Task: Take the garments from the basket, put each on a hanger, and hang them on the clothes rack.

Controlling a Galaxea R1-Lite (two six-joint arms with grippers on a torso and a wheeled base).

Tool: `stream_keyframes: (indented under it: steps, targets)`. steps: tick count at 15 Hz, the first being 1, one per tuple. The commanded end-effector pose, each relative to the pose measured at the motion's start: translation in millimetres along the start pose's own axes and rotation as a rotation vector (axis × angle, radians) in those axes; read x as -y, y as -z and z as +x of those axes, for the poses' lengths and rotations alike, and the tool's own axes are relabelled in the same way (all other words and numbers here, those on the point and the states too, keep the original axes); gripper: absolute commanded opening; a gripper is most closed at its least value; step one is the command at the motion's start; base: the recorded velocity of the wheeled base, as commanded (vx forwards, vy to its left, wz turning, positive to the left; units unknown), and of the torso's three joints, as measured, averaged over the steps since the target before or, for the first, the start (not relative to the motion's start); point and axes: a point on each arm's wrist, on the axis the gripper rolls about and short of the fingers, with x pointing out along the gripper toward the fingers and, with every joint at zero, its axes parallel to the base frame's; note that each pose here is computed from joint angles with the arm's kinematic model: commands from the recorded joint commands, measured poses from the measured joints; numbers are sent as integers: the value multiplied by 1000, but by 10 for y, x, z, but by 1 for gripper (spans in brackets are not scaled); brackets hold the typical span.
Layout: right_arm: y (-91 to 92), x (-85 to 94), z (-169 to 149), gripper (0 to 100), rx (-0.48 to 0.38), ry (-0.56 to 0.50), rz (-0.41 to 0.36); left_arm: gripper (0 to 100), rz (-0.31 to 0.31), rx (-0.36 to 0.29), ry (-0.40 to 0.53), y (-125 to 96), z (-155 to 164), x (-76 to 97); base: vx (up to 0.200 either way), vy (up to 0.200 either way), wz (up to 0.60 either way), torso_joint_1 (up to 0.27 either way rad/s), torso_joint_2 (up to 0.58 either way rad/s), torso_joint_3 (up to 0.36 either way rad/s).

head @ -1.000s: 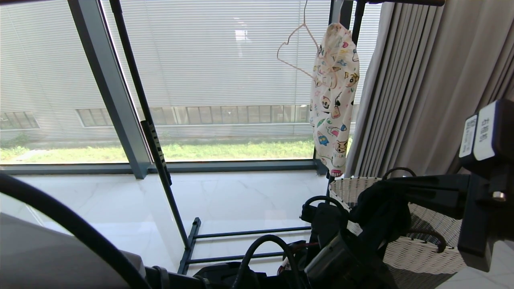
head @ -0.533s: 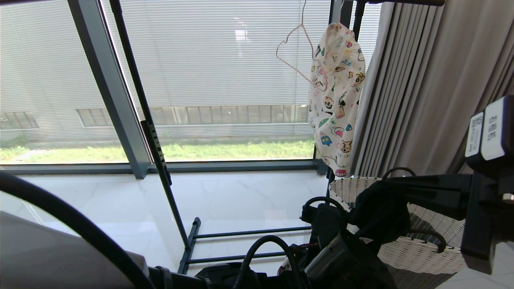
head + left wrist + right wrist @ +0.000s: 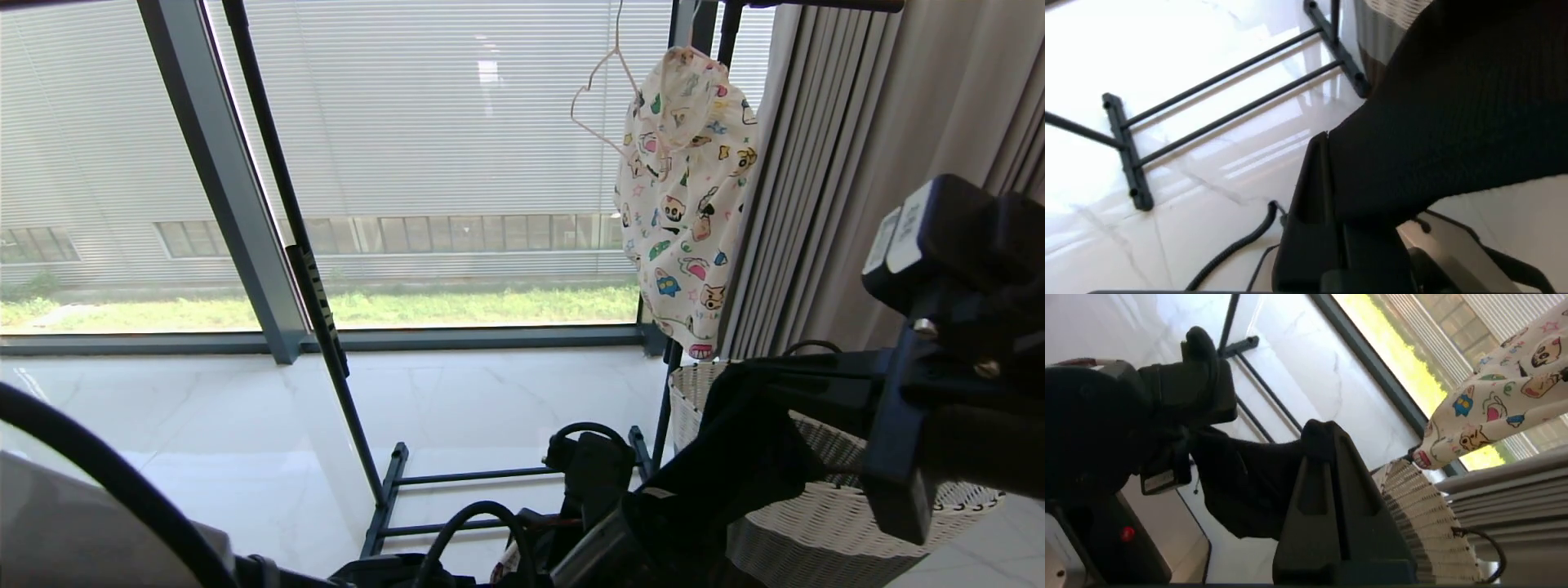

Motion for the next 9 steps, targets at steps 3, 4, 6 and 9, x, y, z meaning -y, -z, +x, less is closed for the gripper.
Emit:
stream_keyframes:
  steps: [3,4,6,9]
  targets:
    - [-54,-202,746,0,27,9,74,0,-45,93,-72,-209,-572,-1067,0,0,0,0,0,0]
    - [-111,-220,858,0,53,15,80,0,-18,149,-61,-318,-738,-1326,0,0,0,0,0,0]
    - [-254,-212,981,0,99,27,91,0,61,254,-76,-511,-975,-1716,0,0,0,0,0,0]
    - [-297,-121,946,0,109,71,103,0,117,357,-44,-770,-1144,-1739,0,0,0,0,0,0]
